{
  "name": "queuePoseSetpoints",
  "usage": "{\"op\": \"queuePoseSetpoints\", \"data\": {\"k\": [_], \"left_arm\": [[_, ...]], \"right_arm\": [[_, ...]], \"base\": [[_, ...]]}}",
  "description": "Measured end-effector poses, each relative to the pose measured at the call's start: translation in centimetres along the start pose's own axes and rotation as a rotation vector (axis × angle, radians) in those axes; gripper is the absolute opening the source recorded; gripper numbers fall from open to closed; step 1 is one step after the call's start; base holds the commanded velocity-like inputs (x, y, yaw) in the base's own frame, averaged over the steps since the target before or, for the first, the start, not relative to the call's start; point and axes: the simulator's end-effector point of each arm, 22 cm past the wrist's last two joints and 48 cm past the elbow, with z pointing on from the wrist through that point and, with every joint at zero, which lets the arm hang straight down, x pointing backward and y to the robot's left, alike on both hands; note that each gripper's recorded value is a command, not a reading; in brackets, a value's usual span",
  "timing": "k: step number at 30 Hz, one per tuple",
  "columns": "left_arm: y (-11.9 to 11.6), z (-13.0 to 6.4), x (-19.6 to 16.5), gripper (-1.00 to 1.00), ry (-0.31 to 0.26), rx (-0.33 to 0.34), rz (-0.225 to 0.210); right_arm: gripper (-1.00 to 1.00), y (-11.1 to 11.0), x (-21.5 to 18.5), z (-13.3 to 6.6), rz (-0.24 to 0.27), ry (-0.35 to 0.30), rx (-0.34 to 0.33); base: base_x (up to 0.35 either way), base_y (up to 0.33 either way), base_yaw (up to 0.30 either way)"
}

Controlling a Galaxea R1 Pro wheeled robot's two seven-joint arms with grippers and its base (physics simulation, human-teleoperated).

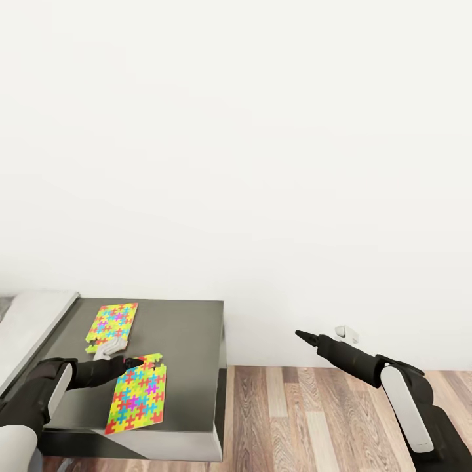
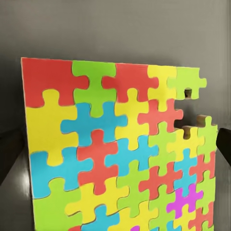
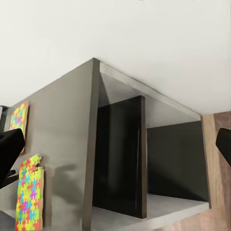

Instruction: Put all the toys in the child's room - the three board games (two on the bed and one on the table), the two jigsaw puzzles on the table, and the tennis ball on the table - inside the toy box on the table in the child's room.

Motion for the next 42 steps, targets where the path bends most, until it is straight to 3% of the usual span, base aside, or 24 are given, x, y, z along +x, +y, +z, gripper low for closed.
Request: {"op": "queuePoseSetpoints", "data": {"k": [42], "left_arm": [[0.86, -0.77, -0.49, 1.00, -0.004, -0.009, -0.006]], "right_arm": [[1.00, 0.26, -0.11, -0.04, -0.007, -0.001, -0.004]], "base": [[-0.020, -0.042, 0.000]]}}
